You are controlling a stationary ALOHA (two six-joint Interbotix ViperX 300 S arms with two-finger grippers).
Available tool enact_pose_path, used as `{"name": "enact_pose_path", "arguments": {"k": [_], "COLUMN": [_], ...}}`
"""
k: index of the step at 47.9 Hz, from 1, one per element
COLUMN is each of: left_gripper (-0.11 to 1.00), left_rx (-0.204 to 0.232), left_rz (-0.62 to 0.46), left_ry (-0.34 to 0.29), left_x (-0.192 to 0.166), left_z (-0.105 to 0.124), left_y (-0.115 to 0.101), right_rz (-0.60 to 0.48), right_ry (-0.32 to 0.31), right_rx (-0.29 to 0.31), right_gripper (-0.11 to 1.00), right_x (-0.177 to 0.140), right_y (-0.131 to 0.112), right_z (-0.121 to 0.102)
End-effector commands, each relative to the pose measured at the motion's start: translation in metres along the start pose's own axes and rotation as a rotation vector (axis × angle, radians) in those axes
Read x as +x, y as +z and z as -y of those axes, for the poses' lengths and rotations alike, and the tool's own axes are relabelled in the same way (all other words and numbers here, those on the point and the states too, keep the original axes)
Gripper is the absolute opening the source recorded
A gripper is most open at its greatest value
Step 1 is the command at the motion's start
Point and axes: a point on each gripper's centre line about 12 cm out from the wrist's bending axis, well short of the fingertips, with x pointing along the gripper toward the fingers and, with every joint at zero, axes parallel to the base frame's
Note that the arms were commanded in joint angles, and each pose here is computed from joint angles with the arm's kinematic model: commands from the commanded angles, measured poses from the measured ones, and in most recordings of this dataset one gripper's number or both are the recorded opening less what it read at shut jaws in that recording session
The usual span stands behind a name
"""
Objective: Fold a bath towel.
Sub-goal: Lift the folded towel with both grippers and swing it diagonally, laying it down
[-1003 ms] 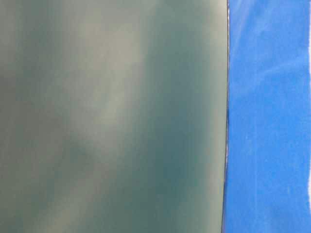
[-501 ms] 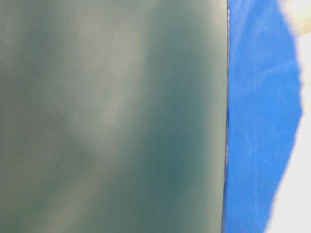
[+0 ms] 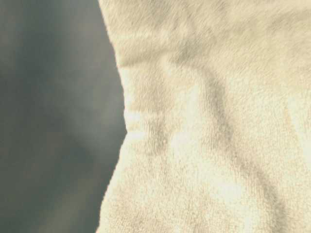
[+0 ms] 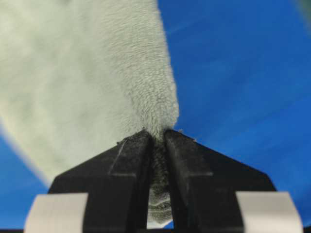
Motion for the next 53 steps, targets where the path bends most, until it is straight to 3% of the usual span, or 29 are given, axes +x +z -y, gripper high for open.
{"name": "enact_pose_path", "arguments": {"k": [1, 4, 10, 17, 24, 33, 41, 48, 53], "left_gripper": [0.09, 0.09, 0.09, 0.09, 0.09, 0.09, 0.09, 0.09, 0.09], "left_rx": [-0.009, -0.017, 0.022, 0.091, 0.124, 0.128, 0.118, 0.113, 0.12], "left_rz": [0.05, 0.064, 0.087, 0.115, 0.159, 0.198, 0.211, 0.228, 0.25], "left_ry": [-0.046, -0.078, -0.129, -0.168, -0.165, -0.156, -0.156, -0.159, -0.161], "left_x": [-0.007, -0.002, 0.005, 0.009, 0.014, 0.016, 0.017, 0.017, 0.017], "left_z": [0.016, 0.032, 0.066, 0.105, 0.128, 0.14, 0.144, 0.148, 0.155], "left_y": [0.012, 0.018, 0.026, 0.036, 0.055, 0.074, 0.084, 0.095, 0.105], "right_rz": [0.058, 0.085, 0.135, 0.165, 0.199, 0.213, 0.202, 0.174, 0.147], "right_ry": [-0.108, -0.206, -0.362, -0.422, -0.436, -0.444, -0.437, -0.386, -0.315], "right_rx": [0.014, 0.03, 0.07, 0.054, 0.042, 0.052, 0.054, 0.11, 0.143], "right_gripper": [0.13, 0.13, 0.13, 0.13, 0.13, 0.13, 0.13, 0.13, 0.13], "right_x": [0.001, 0.007, 0.021, 0.04, 0.06, 0.079, 0.078, 0.059, 0.036], "right_y": [0.016, 0.024, 0.043, 0.061, 0.078, 0.09, 0.087, 0.069, 0.054], "right_z": [0.014, 0.028, 0.061, 0.096, 0.124, 0.145, 0.144, 0.135, 0.122]}}
